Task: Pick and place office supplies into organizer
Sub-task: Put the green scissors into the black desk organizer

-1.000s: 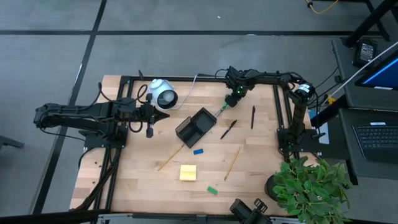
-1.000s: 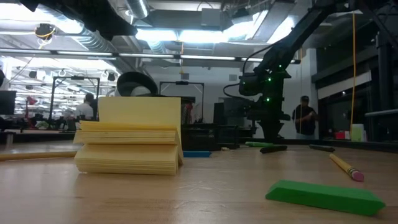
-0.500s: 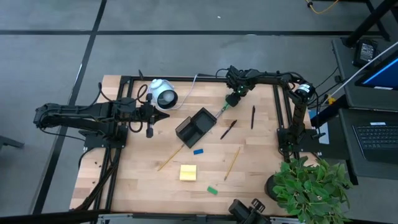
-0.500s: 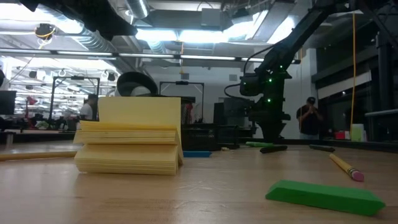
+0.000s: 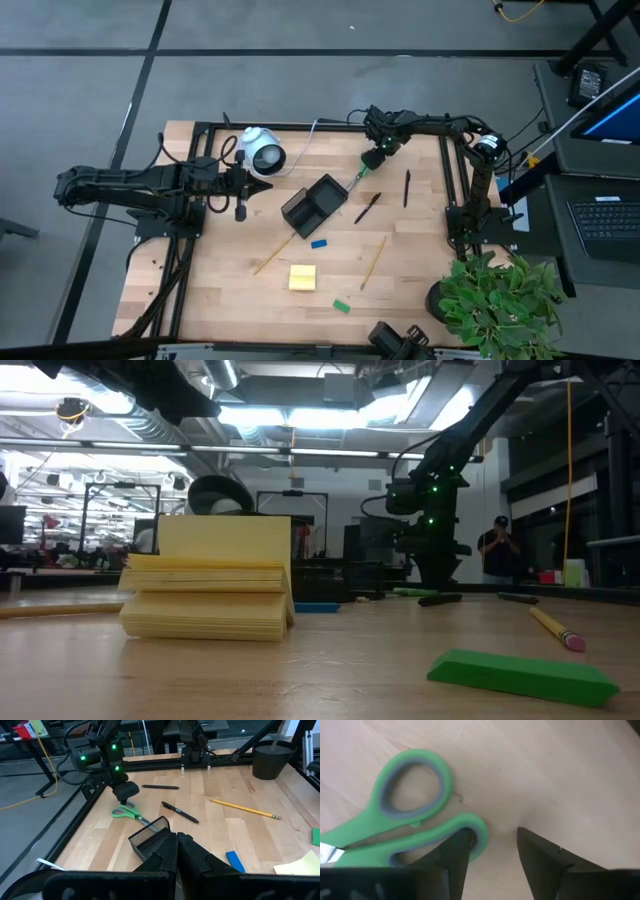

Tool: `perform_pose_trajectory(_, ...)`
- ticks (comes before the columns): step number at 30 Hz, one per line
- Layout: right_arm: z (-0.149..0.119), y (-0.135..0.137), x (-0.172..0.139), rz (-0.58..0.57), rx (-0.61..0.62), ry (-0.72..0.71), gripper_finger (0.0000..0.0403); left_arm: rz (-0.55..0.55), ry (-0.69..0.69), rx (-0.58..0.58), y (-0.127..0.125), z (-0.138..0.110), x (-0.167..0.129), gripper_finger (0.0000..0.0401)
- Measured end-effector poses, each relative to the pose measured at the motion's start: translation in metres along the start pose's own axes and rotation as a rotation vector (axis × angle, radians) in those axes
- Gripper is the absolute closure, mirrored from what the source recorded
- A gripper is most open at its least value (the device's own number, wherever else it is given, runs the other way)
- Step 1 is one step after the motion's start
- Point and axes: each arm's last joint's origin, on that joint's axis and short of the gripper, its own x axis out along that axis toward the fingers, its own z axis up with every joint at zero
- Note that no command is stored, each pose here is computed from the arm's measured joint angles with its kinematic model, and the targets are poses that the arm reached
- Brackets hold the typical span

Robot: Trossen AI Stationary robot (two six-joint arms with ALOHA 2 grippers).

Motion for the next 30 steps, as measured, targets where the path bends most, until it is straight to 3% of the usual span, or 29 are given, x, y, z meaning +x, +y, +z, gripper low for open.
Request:
perform_pose_trajectory(21,0.0016,0.0007,0.0002,-0.011,0.072,-0.022,0.0244,0.0,0.0,0.0,0.0,0.0,0.0,0.0399)
perform_pose_trajectory(30,-0.0003,0.0003,0.0001,-0.021,0.105,-0.002,0.0314,0.0,0.0,0.0,0.0,0.0,0.0,0.0399)
